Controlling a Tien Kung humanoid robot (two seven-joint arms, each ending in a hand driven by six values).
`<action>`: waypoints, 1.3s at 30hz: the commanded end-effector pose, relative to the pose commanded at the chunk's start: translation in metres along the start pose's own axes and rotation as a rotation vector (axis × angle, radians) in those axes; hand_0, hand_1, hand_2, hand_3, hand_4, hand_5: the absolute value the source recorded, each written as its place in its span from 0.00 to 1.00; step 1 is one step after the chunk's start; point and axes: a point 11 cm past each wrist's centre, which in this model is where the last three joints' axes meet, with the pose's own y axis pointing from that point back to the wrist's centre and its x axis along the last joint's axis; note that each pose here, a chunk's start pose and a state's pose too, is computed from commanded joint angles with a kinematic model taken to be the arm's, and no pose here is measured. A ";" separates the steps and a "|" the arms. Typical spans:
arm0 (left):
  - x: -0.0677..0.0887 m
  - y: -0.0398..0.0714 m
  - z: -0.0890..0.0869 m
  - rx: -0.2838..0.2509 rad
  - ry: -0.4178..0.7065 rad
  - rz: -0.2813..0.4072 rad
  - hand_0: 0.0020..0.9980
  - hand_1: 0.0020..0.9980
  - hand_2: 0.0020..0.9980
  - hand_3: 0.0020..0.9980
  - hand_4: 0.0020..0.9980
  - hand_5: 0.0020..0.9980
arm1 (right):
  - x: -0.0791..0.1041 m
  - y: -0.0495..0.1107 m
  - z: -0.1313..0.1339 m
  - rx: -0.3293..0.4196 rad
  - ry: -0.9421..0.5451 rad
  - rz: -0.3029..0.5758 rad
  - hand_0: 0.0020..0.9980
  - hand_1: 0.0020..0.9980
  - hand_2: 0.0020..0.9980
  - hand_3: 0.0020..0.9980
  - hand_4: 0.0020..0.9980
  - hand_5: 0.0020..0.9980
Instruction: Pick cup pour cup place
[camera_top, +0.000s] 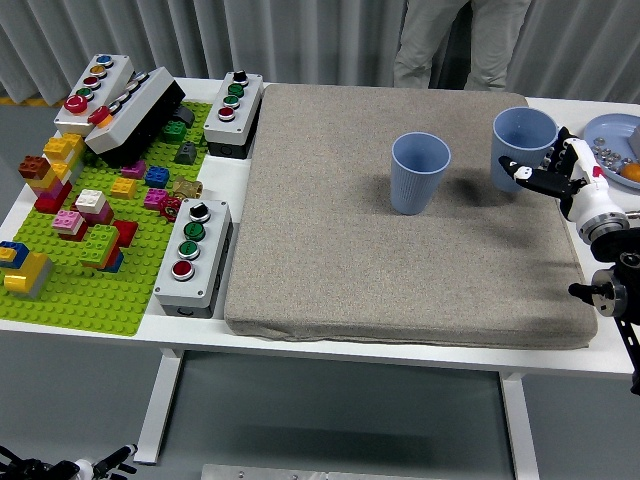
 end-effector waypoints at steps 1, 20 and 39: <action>0.000 0.000 0.000 0.000 0.000 0.000 0.85 0.86 0.89 0.78 0.59 1.00 | -0.001 0.000 -0.003 0.009 0.029 -0.001 0.73 0.63 0.53 0.61 0.66 0.00; 0.001 0.000 0.000 0.001 0.005 0.002 0.85 0.86 0.89 0.78 0.60 1.00 | -0.039 0.000 -0.050 0.144 0.445 -0.020 0.74 0.64 0.53 0.62 0.66 0.00; 0.001 0.000 -0.002 0.006 0.003 0.000 0.85 0.86 0.89 0.78 0.60 1.00 | -0.048 0.005 -0.060 0.226 0.818 0.029 0.74 0.64 0.53 0.62 0.66 0.00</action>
